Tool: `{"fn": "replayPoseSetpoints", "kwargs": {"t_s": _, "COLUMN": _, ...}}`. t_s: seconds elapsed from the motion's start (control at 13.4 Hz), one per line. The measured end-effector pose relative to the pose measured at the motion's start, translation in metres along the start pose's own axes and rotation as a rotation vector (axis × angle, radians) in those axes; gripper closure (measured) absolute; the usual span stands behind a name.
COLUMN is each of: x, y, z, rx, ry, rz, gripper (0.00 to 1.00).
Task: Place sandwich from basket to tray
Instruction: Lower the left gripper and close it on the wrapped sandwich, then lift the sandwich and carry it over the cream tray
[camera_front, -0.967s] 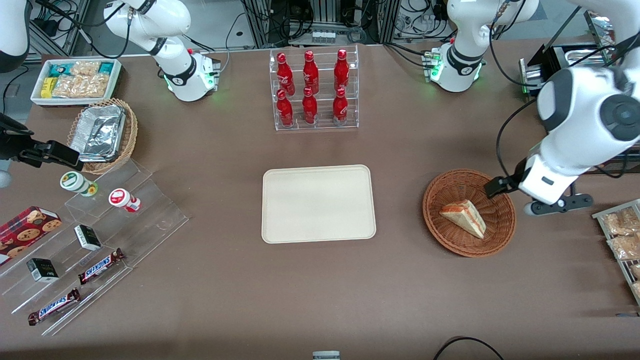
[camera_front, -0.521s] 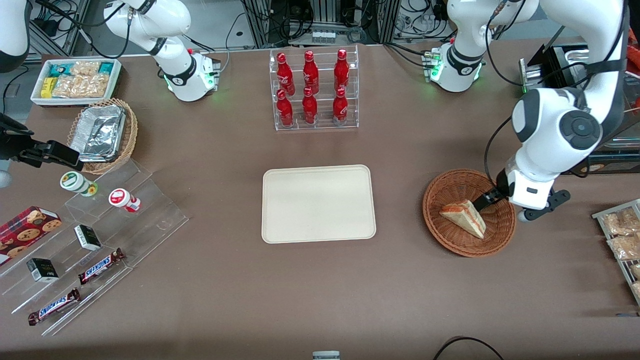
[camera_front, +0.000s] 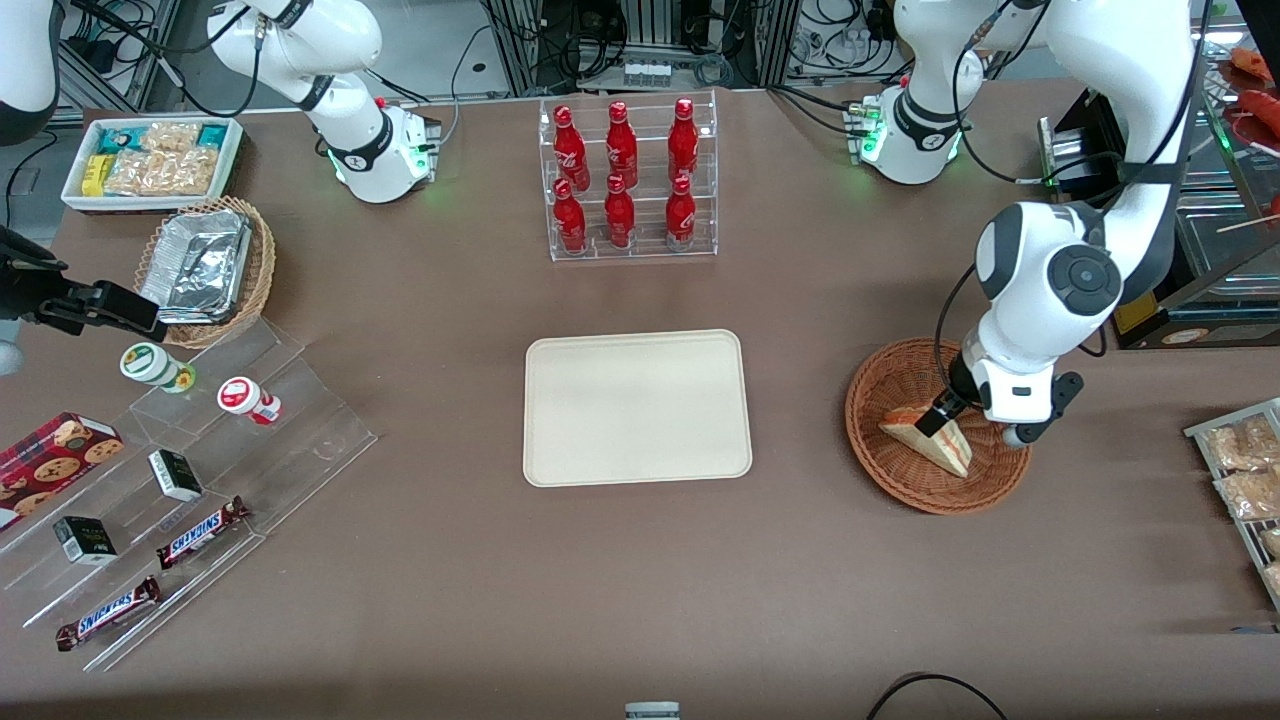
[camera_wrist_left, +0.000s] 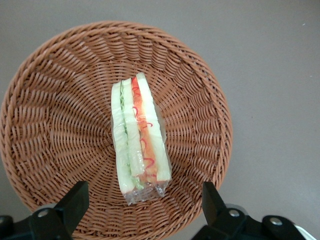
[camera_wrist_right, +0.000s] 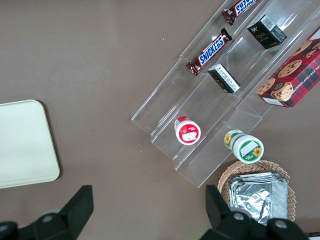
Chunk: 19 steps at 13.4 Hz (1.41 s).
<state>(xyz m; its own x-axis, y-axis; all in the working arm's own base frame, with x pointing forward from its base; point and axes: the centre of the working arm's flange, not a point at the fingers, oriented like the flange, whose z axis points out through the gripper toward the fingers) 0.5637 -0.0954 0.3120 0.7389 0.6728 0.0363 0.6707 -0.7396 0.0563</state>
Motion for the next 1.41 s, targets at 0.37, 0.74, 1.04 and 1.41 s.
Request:
{"fn": "replayPoseSetpoints", "kwargs": {"t_s": 0.37, "x": -0.003, "y": -0.008, "z": 0.034, "rx": 0.003, "ry": -0.004, "rz": -0.01, "gripper": 0.0}}
{"fn": "replayPoseSetpoints", "kwargs": {"t_s": 0.74, "x": 0.001, "y": -0.011, "z": 0.052, "rx": 0.001, "ry": -0.003, "rz": -0.02, "gripper": 0.14}}
{"fn": "replayPoseSetpoints", "kwargs": {"t_s": 1.04, "x": 0.006, "y": -0.008, "z": 0.048, "rx": -0.009, "ry": 0.006, "rz": -0.023, "gripper": 0.56}}
{"fn": "replayPoseSetpoints", "kwargs": {"t_s": 1.41, "x": 0.017, "y": 0.009, "z": 0.012, "rx": 0.061, "ry": -0.031, "rz": -0.002, "gripper": 0.74}}
